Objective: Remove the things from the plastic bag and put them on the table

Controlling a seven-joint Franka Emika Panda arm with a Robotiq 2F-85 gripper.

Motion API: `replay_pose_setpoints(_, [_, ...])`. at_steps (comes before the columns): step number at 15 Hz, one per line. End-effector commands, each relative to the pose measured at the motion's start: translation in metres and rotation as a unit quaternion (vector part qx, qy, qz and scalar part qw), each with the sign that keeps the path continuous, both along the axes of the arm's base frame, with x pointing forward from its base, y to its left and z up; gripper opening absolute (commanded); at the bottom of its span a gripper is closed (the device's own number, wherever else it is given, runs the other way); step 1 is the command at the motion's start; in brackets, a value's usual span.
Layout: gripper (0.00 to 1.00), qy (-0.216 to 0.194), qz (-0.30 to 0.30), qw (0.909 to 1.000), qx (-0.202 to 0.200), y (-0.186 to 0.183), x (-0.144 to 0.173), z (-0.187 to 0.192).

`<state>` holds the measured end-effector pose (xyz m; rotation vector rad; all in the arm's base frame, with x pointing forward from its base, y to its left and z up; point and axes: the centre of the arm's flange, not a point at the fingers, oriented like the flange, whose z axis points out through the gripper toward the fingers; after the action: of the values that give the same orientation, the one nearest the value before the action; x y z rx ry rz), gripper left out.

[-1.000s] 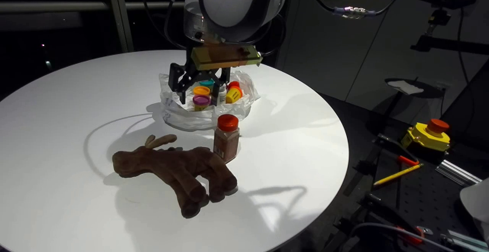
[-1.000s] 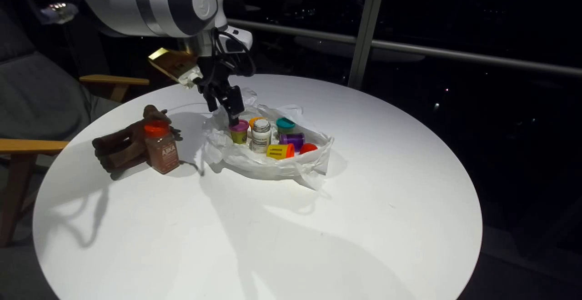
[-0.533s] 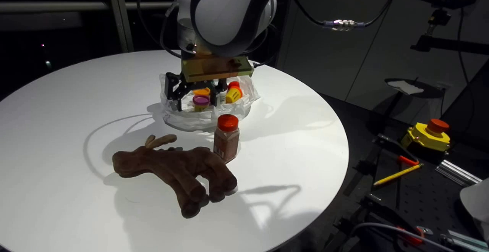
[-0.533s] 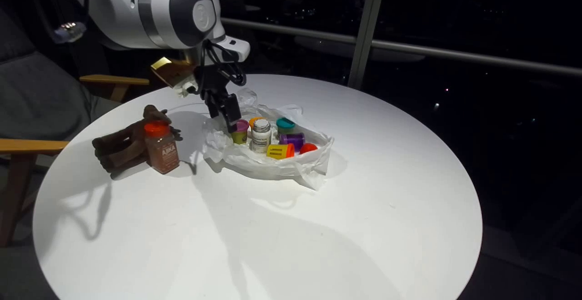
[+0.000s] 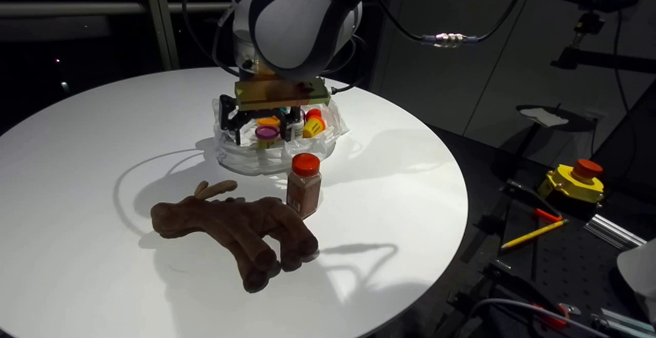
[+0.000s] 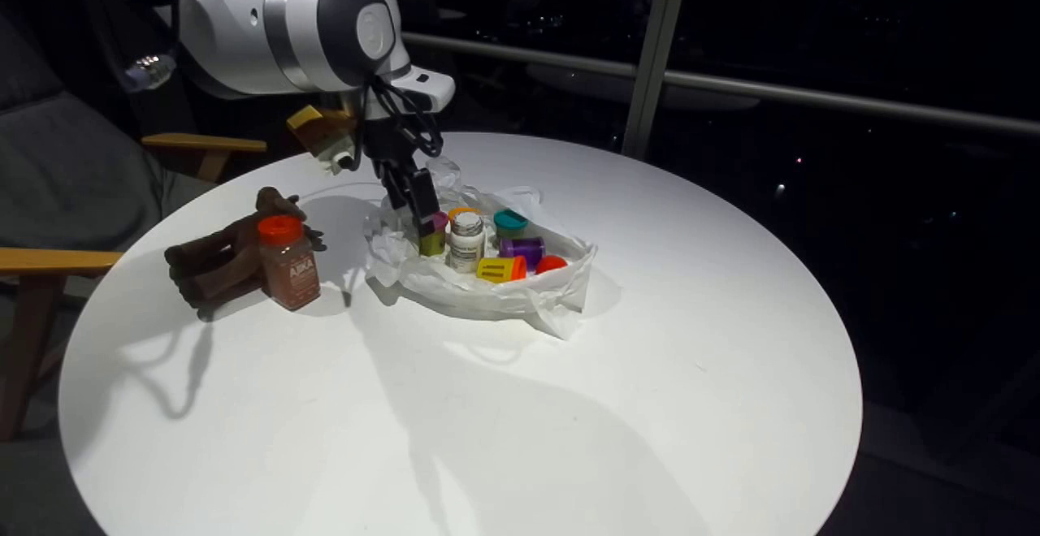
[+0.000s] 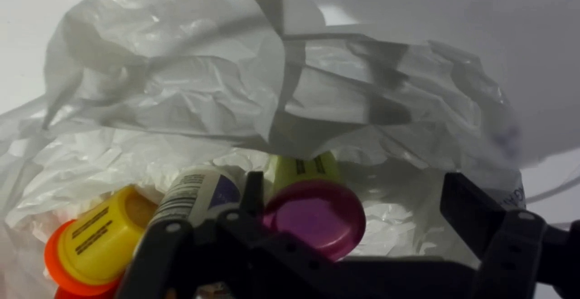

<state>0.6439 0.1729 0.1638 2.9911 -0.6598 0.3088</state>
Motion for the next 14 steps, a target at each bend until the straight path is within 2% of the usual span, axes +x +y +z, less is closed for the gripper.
replay_pose_setpoints(1, [1.00, 0.006, 0.001, 1.0000, 0.000, 0.008, 0.002, 0.016])
replay_pose_setpoints(2, [1.00, 0.003, -0.001, 1.0000, -0.001, 0.001, 0.000, 0.001])
replay_pose_setpoints(14, [1.00, 0.010, -0.011, 0.9999, -0.008, -0.002, 0.000, 0.002])
